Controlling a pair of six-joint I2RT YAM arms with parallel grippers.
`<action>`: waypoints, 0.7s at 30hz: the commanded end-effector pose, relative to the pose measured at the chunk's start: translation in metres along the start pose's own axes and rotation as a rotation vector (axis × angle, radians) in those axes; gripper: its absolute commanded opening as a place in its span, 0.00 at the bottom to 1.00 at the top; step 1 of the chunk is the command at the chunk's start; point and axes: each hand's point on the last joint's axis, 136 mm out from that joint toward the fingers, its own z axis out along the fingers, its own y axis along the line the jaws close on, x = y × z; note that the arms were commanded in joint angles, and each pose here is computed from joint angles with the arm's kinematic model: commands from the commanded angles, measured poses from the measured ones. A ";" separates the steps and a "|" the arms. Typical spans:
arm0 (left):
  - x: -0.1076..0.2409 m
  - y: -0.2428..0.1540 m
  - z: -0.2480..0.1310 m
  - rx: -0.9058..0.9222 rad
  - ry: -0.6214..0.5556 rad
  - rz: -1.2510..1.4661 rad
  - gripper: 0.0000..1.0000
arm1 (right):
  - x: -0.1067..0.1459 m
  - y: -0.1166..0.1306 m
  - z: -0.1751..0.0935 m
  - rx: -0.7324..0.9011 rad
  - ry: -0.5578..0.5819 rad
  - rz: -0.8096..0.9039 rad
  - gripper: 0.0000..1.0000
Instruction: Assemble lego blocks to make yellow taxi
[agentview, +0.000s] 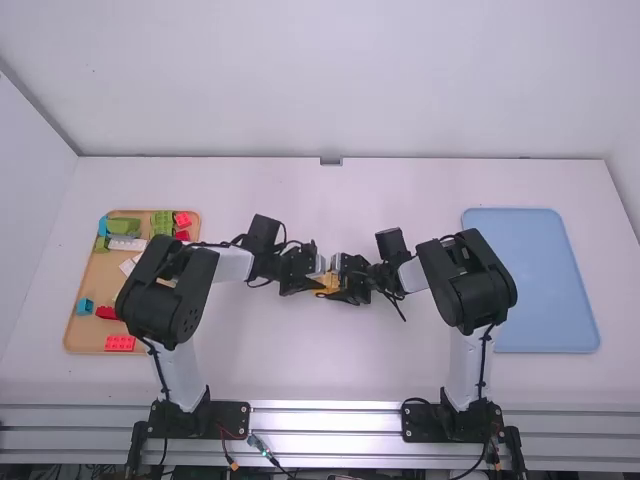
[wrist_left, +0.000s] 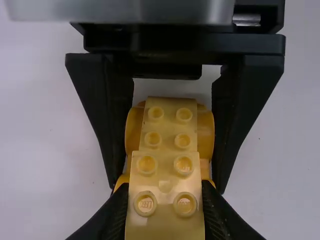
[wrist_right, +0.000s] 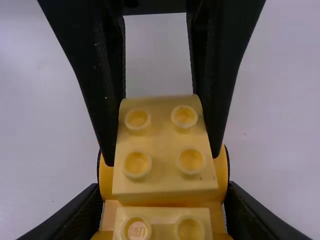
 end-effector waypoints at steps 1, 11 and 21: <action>-0.001 -0.009 -0.001 0.015 0.000 -0.012 0.18 | 0.015 0.001 0.003 0.014 0.058 0.021 0.51; 0.000 -0.015 0.002 0.030 0.009 -0.013 0.23 | 0.012 0.003 0.003 0.000 0.041 0.003 0.51; -0.002 -0.025 0.010 0.053 0.009 0.054 0.22 | 0.013 0.005 0.003 -0.006 0.041 0.002 0.52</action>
